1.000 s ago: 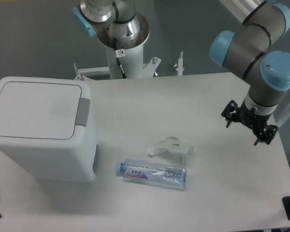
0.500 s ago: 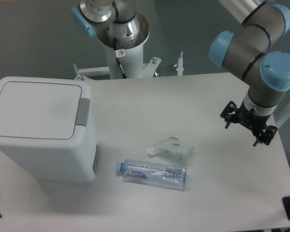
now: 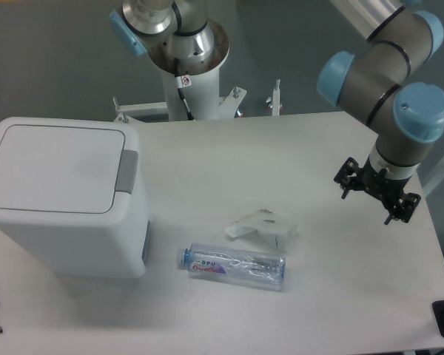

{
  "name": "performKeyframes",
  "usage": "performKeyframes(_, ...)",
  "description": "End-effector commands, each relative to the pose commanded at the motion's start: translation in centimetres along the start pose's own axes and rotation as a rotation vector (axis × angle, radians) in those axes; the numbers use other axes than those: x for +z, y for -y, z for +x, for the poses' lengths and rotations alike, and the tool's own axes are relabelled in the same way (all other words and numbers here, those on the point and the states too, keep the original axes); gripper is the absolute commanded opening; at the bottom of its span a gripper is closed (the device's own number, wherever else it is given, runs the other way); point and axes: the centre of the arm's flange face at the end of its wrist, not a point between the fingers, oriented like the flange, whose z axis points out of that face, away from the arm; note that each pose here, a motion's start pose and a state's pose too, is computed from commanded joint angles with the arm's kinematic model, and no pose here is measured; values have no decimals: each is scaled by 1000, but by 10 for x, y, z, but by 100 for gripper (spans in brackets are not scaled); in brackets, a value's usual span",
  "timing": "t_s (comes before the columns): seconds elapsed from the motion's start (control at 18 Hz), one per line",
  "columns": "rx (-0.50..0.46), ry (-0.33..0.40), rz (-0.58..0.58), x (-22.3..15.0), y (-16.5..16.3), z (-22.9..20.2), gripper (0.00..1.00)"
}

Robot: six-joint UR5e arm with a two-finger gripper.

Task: Open the trash can

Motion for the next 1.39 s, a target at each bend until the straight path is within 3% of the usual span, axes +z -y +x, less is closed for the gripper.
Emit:
performKeyframes(0.28,-59,17,6,-8,3,-4,100)
performKeyframes(0.5,-155,-42,31,-14,16,-1,100)
performKeyframes(0.89,-310,-154,54,-42,76,19,100)
performKeyframes(1.39,-396,-282,93,-114,141,89,100)
